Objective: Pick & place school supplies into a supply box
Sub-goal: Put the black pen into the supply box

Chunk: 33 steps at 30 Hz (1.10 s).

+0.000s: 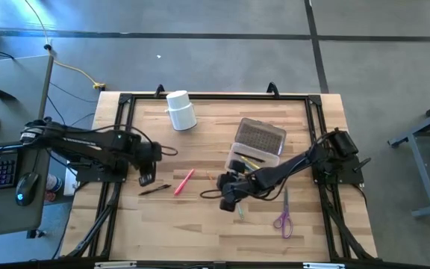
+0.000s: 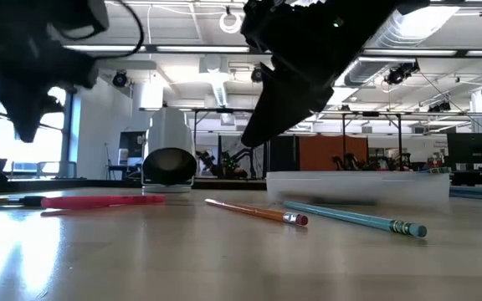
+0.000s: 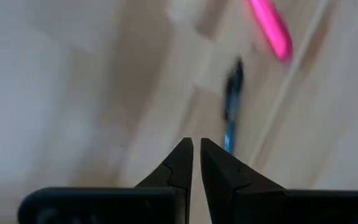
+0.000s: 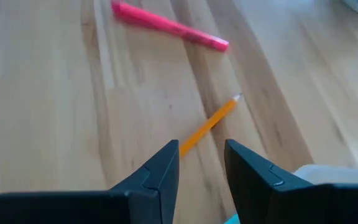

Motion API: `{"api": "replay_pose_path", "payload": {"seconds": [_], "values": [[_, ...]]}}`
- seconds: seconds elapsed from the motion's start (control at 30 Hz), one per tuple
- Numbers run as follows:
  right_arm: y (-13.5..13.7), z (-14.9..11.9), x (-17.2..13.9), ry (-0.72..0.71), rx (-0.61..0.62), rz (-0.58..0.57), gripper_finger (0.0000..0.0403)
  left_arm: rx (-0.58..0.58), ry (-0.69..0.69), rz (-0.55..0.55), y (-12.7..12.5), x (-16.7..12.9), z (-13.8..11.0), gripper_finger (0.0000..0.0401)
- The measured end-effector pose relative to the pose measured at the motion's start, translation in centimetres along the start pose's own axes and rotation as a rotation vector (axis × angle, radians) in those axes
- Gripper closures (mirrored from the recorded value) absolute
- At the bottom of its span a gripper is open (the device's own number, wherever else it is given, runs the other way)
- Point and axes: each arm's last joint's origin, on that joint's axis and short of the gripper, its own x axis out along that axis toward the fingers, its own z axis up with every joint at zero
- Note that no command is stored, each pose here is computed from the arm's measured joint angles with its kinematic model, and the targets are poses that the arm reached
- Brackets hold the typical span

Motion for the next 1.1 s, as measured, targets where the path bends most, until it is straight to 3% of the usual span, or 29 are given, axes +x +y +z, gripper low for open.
{"api": "replay_pose_path", "payload": {"seconds": [0.27, 0.5, 0.8, 1.1], "values": [[-0.2, 0.1, 0.0, -0.012, -0.037, -0.029, 0.0290, -0.008, 0.068, -0.193, 0.7, 4.2, -1.8, 0.0336], [-0.2, 0.1, 0.0, -0.015, -0.039, -0.036, 0.0290, 0.143, 0.000, -0.278, -1.7, 4.6, -2.1, 0.0336], [-0.2, 0.1, 0.0, -0.013, -0.054, -0.030, 0.0290, 0.098, 0.049, -0.059, -3.3, 4.9, -5.4, 0.0336], [-0.2, 0.1, 0.0, -0.014, -0.057, -0.032, 0.0290, 0.150, -0.044, -0.044, -4.6, 4.9, -6.3, 0.0336]]}}
